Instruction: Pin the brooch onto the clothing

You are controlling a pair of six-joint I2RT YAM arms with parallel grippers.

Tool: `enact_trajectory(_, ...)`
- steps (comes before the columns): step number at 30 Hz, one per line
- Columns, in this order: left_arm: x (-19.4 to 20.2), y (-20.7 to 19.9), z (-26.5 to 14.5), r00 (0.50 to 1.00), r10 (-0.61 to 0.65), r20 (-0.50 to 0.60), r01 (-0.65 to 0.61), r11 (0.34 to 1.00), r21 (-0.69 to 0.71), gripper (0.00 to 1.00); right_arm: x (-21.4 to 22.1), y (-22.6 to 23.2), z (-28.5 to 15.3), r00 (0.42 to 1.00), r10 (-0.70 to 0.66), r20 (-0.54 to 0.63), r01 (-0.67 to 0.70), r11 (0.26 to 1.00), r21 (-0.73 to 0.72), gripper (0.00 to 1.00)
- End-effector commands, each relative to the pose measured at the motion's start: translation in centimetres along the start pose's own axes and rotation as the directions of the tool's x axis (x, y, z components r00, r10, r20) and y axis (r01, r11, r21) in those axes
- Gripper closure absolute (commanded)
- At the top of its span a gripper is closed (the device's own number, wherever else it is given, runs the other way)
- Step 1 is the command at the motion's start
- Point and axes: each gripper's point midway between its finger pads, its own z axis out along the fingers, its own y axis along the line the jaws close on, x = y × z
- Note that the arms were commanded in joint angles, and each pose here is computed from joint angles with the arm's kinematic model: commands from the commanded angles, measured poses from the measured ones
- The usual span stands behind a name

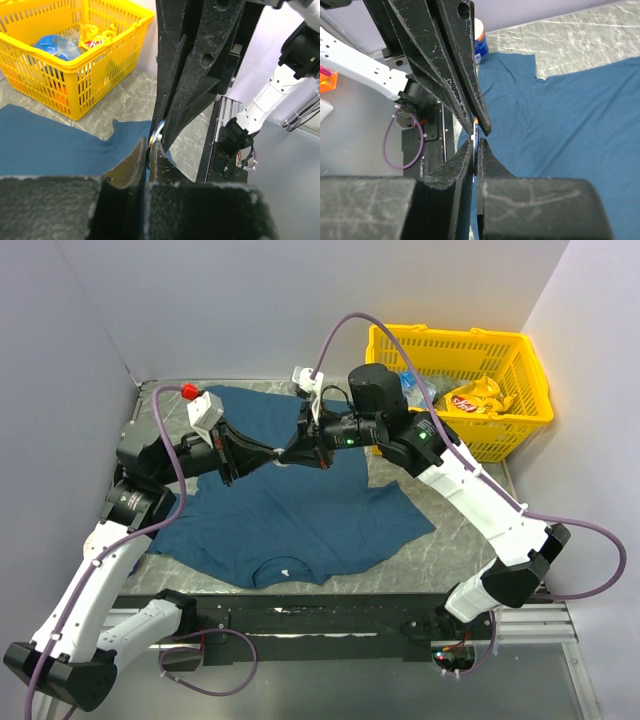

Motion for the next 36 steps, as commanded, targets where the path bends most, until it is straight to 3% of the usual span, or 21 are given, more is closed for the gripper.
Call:
enact_trajectory(1, -1.0, -1.9, 0.0, 0.999, 0.018, -0.027, -0.016, 0.997, 0.076, 0.99, -1.1, -2.8, 0.3, 0.999, -0.047, 0.012, 0.045, 0.989, 0.144, 0.99)
enact_trajectory(14, -0.1, 0.2, -0.8, 0.984, 0.067, -0.165, -0.074, 0.997, -0.037, 0.99, 0.7, -4.2, 0.2, 0.997, -0.055, -0.059, 0.066, 0.976, 0.209, 0.99)
enact_trajectory(16, -0.1, 0.6, -1.0, 0.982, 0.065, -0.176, -0.078, 0.995, -0.069, 0.99, 0.9, -4.2, 0.1, 0.996, -0.066, -0.065, 0.078, 0.975, 0.209, 0.93)
enact_trajectory(26, -0.3, 1.3, -1.7, 0.969, 0.117, -0.216, -0.144, 0.983, -0.114, 0.99, 1.3, -4.2, -0.4, 0.993, -0.090, -0.075, 0.104, 0.970, 0.222, 0.45)
enact_trajectory(32, -0.1, 1.4, -1.6, 0.970, 0.109, -0.218, -0.137, 0.984, -0.117, 0.99, 1.2, -4.1, -0.7, 0.992, -0.108, -0.059, 0.118, 0.966, 0.230, 0.31)
enact_trajectory(36, 0.0, 1.7, -1.6, 0.968, 0.109, -0.225, -0.140, 0.982, -0.125, 0.99, 0.9, -3.6, -0.9, 0.992, -0.118, -0.040, 0.124, 0.969, 0.213, 0.29)
